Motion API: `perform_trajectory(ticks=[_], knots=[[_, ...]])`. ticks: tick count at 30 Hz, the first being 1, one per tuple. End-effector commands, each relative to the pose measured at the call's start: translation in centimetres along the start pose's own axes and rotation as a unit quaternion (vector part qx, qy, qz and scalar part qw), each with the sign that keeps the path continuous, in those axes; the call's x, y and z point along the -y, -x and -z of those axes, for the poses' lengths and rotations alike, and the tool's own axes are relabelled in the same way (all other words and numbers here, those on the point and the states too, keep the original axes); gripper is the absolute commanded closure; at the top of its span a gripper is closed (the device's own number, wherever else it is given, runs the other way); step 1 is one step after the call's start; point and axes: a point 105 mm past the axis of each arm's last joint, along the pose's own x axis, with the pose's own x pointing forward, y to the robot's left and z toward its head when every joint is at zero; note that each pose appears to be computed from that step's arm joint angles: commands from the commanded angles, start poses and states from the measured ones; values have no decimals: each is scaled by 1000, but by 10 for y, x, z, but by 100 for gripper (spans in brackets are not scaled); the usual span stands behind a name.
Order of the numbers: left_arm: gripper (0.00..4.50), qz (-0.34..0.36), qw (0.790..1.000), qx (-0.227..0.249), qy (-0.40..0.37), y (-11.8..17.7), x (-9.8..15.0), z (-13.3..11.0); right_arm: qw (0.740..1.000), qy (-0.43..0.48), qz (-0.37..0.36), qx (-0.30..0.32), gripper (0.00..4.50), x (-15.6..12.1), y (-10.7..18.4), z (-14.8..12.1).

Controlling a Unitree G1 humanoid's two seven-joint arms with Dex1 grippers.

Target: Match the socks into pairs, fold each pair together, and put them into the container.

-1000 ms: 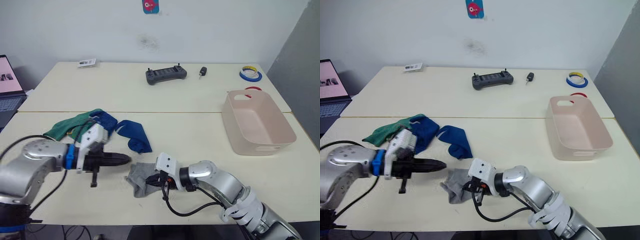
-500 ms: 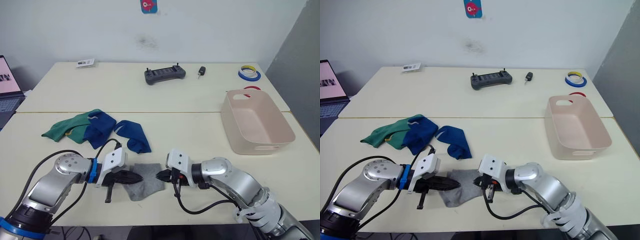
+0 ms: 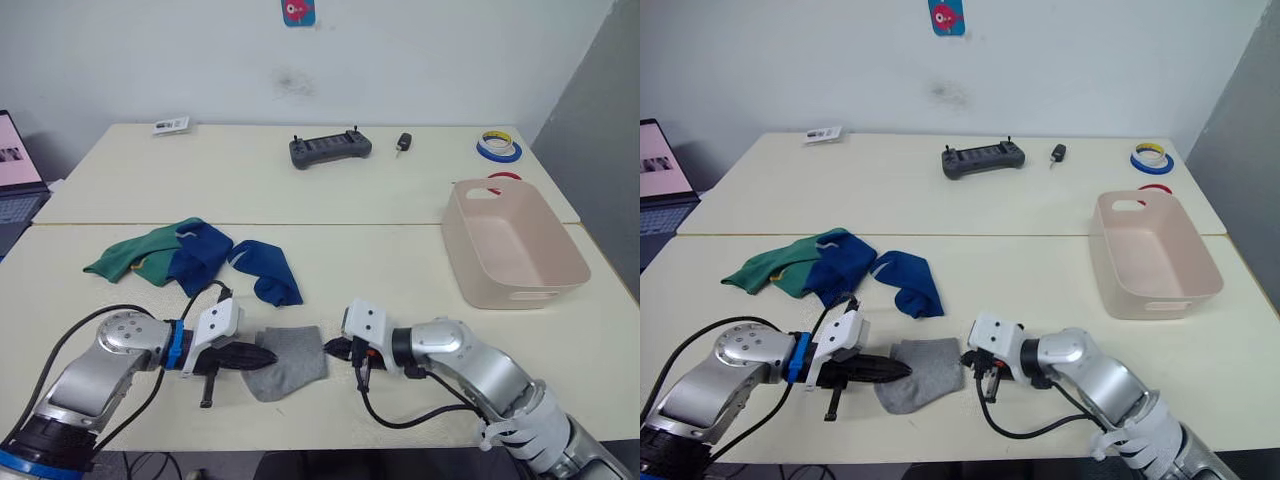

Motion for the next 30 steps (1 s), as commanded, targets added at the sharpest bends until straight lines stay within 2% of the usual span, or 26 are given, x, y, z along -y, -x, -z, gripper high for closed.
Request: perform_trajectory(ticks=[1, 6, 10, 13, 17, 21, 24, 27, 30], knots=[[450, -12, 999, 12, -36, 2, -4, -17, 999, 15, 0, 48, 445, 3, -1, -30], [450, -31, 998, -8, -46, -9, -14, -1, 999, 14, 2, 47, 445, 3, -28, -29], [450, -33, 998, -38, -49, -14, -17, 22, 1000, 7, -8, 22, 445, -5, -41, -10], [450, -35, 998, -44, -40, -15, -17, 31, 1000, 2, -3, 2, 445, -4, -39, 5], [450, -33, 998, -45, -38, -16, -15, 36, 1000, -3, 24, -10, 445, 5, -21, 22], [450, -46, 998, -23, -33, -17, -18, 29, 999, -13, 42, 12, 445, 8, -9, 17], [450, -44, 999, 11, -25, -11, -16, 13, 998, -41, 33, 35, 445, 2, 3, 10], [450, -26, 999, 15, -13, 2, -7, 3, 997, -52, 45, 47, 384, 2, 14, 6], [450, -14, 1000, 3, 6, 12, 0, 3, 995, -71, 48, 56, 282, -2, 21, 4]])
